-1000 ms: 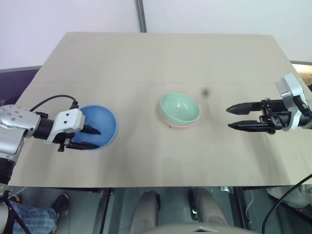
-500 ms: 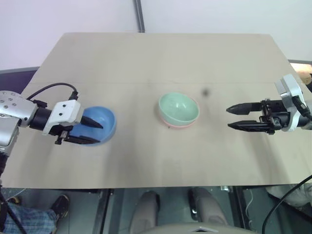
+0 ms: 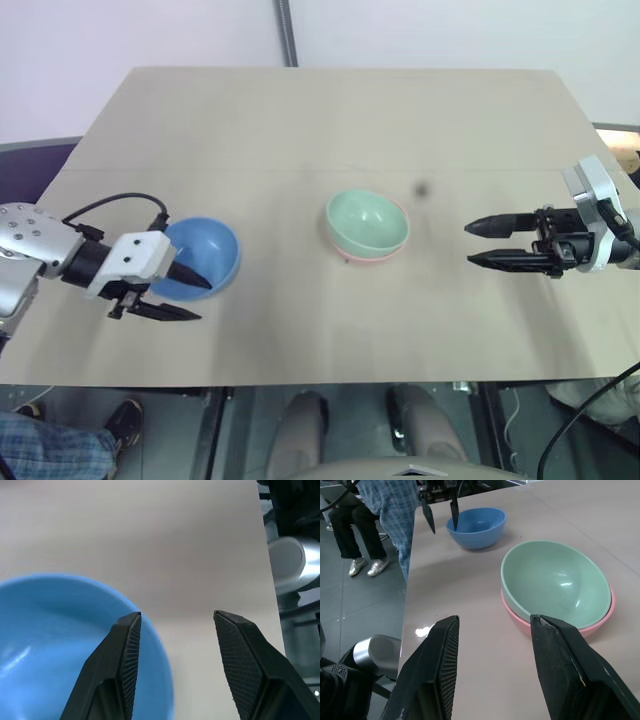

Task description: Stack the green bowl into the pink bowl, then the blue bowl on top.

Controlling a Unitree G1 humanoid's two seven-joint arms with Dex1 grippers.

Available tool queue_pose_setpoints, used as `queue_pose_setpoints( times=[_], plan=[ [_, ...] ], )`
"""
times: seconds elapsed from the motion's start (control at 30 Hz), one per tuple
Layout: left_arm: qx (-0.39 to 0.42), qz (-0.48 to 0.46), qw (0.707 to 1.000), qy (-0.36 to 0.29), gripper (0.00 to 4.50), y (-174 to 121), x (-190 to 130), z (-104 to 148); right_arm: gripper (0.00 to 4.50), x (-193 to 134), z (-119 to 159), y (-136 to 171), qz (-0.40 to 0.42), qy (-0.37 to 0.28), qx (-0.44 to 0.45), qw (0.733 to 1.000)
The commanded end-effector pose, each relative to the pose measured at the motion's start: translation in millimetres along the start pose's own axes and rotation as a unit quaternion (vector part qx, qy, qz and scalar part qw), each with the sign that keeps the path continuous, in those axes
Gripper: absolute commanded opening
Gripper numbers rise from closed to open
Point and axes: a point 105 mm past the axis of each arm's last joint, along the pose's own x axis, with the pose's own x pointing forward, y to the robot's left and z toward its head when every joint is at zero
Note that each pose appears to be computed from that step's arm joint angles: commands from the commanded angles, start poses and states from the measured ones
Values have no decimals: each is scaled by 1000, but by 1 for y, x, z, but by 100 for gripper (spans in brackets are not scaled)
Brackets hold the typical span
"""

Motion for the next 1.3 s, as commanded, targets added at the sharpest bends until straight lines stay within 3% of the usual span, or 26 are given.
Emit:
queue_pose_setpoints(
  times=[0.03,0.27,0.37,0.47,0.5,0.83,1.17,1.3],
  plan=[
    [11,4,1000,13,244,1,0,-3,254,-3,13,2,-4,-6,-26,1000],
    [16,25,999,16,244,13,0,-4,254,-5,12,1,-12,-4,-24,1000],
    [14,26,1000,7,161,14,0,-2,254,-4,12,1,-13,-4,-23,1000],
    [14,23,1000,9,25,13,-1,-2,254,-4,11,1,-13,-4,-23,1000],
    [16,23,1000,13,4,13,-1,-3,254,-4,12,2,-13,-5,-23,1000],
    [48,40,998,15,4,19,-9,5,254,-4,11,-1,-15,-5,-23,1000],
    [200,121,972,-30,4,61,-53,102,254,-2,10,-2,-14,-8,-24,1000],
    [250,117,960,-47,4,68,-50,128,254,0,10,-3,-14,-10,-26,999]
  ],
)
